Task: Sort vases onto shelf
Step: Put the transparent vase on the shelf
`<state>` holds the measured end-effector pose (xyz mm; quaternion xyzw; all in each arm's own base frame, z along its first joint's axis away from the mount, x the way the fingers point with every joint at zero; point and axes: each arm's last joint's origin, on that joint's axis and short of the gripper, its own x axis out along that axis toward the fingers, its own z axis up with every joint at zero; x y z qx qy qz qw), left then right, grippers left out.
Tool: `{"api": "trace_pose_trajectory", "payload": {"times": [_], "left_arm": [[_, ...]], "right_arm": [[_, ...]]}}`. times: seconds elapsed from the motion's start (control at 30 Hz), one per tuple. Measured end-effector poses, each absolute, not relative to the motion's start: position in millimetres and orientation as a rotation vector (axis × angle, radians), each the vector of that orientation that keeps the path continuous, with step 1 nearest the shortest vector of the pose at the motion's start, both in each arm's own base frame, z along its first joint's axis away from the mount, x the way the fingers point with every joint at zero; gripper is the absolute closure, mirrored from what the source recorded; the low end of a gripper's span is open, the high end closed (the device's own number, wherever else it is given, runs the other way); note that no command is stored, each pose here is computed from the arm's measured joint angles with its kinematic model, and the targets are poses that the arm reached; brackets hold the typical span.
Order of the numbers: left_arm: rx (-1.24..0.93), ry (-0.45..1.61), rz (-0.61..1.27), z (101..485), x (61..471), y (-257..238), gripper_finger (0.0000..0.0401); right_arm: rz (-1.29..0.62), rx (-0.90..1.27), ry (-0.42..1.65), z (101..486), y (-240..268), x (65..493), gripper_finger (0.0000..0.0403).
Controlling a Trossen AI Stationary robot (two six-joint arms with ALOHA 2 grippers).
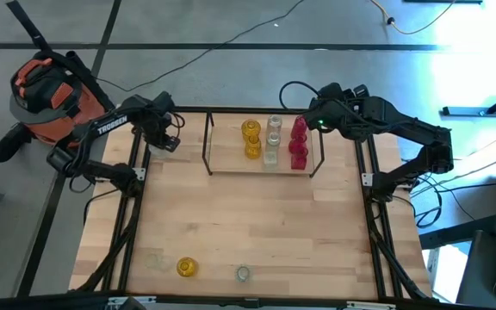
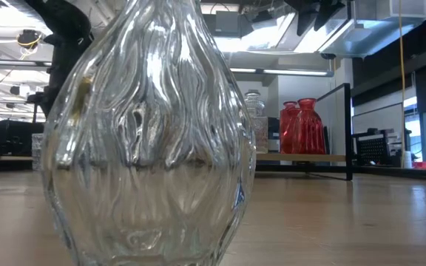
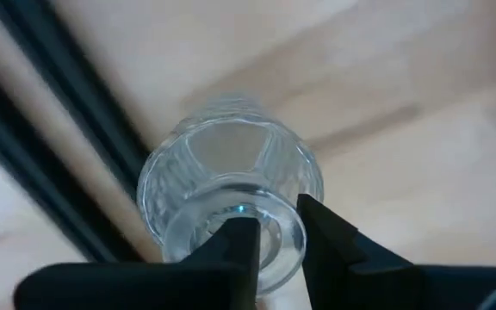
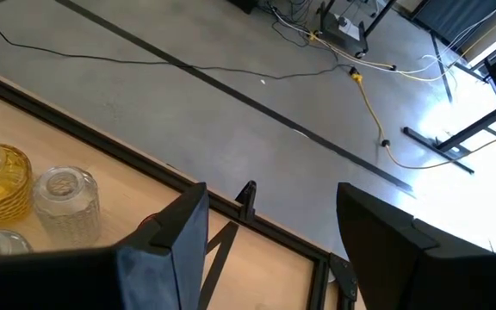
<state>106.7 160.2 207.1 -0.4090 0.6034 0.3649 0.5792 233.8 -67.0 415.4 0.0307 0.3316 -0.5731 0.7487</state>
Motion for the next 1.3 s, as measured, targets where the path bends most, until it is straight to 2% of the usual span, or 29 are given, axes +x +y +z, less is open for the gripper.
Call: {"api": "trace_pose_trajectory", "payload": {"times": [0.17, 0.3, 0.53, 0.63, 0.73, 0.97, 1.3], "left_arm": [[-1.007, 1.353, 0.744, 221.1, 118.0, 159.7, 0.0352], [-0.936, 1.248, 0.691, 250.8, 134.7, 163.3, 0.0352], [-0.699, 0.986, 0.859, 334.5, 150.4, 171.3, 0.0352], [-0.586, 0.813, 0.847, 377.3, 156.8, 171.5, 0.0352], [-0.521, 0.776, 0.826, 402.6, 163.7, 169.8, 0.0352], [-0.415, 0.856, 0.693, 414.0, 212.0, 170.4, 0.0352], [-0.224, 1.142, 0.519, 388.7, 296.1, 178.3, 0.0352]], "right_arm": [[-1.248, 0.072, 0.728, 415.2, -66.9, 233.9, 0.0192], [-1.247, 0.074, 0.725, 415.3, -66.9, 234.2, 0.0192], [-1.244, 0.091, 0.688, 416.9, -67.4, 237.0, 0.0192], [-1.244, 0.095, 0.682, 417.1, -67.5, 237.5, 0.0192], [-1.251, 0.089, 0.679, 417.3, -67.7, 237.4, 0.0192], [-1.248, 0.071, 0.664, 418.5, -68.4, 240.0, 0.0192], [-1.196, 0.069, 0.684, 418.7, -68.1, 242.4, 0.0192]]}}
